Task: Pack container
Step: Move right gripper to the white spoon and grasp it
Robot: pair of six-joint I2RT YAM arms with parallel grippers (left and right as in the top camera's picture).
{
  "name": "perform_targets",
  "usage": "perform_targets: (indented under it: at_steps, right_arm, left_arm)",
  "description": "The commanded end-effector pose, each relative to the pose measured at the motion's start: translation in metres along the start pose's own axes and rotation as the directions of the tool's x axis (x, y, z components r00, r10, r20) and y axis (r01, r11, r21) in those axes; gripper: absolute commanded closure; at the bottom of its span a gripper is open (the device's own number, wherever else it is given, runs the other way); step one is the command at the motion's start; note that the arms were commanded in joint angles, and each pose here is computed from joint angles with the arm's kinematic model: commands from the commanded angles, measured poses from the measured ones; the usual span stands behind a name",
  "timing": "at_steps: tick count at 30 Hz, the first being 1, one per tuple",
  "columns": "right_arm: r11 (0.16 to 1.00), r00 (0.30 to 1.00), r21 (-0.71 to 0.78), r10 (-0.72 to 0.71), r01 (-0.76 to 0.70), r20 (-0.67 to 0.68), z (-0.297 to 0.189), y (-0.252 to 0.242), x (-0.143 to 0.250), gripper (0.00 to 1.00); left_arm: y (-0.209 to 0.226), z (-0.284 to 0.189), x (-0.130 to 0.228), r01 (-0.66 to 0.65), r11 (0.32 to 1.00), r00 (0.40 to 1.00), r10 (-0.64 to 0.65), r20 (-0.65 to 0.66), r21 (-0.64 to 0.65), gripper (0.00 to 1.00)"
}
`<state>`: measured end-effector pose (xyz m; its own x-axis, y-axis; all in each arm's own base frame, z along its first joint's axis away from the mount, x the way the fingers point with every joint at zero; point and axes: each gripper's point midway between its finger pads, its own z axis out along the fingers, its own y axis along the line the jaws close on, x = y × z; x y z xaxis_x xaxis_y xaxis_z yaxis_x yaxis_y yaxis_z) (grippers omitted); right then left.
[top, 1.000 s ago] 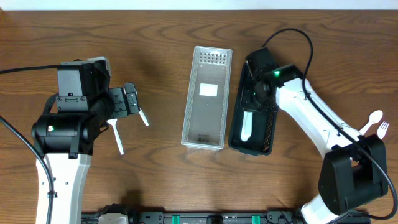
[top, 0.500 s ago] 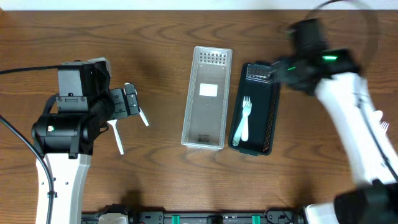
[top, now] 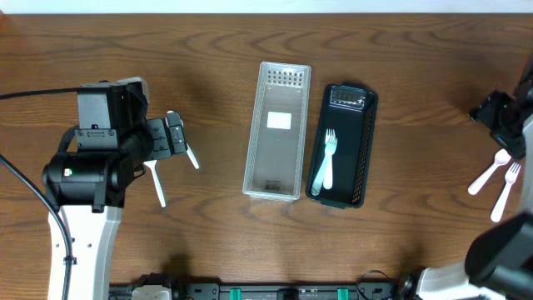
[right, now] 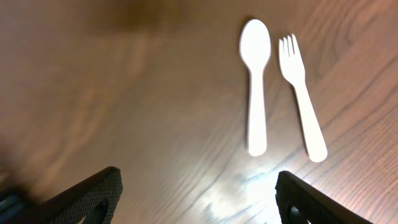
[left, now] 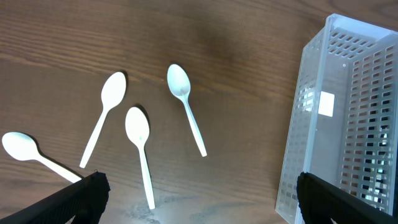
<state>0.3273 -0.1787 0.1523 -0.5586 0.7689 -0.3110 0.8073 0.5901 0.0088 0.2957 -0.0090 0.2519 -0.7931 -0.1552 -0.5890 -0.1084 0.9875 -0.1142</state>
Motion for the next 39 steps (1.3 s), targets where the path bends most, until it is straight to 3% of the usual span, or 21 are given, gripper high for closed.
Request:
perform_targets:
  at_steps: [1,17,39]
  right_arm:
    - [1.000,0.995,0.007,-0.018,0.019,-0.102,0.037,-0.014,0.003,0.17]
    - [0.998,0.970,0.061,0.007,0.009,-0.244,0.127,-0.053,0.003,0.15]
    - [0.994,0.950,-0.010,-0.104,0.105,-0.294,0.171,-0.044,0.012,0.12]
  left_arm:
    - [0.000,-0.004,-0.005,-0.011,1.000,1.000,0.011,0.016,-0.005,0.02]
    - [0.000,-0.004,-0.005,-0.010,1.000,1.000,0.010,0.016,-0.005,0.02]
    - [0.000,-0.004,-0.005,-0.011,1.000,1.000,0.011,0.016,-0.005,0.02]
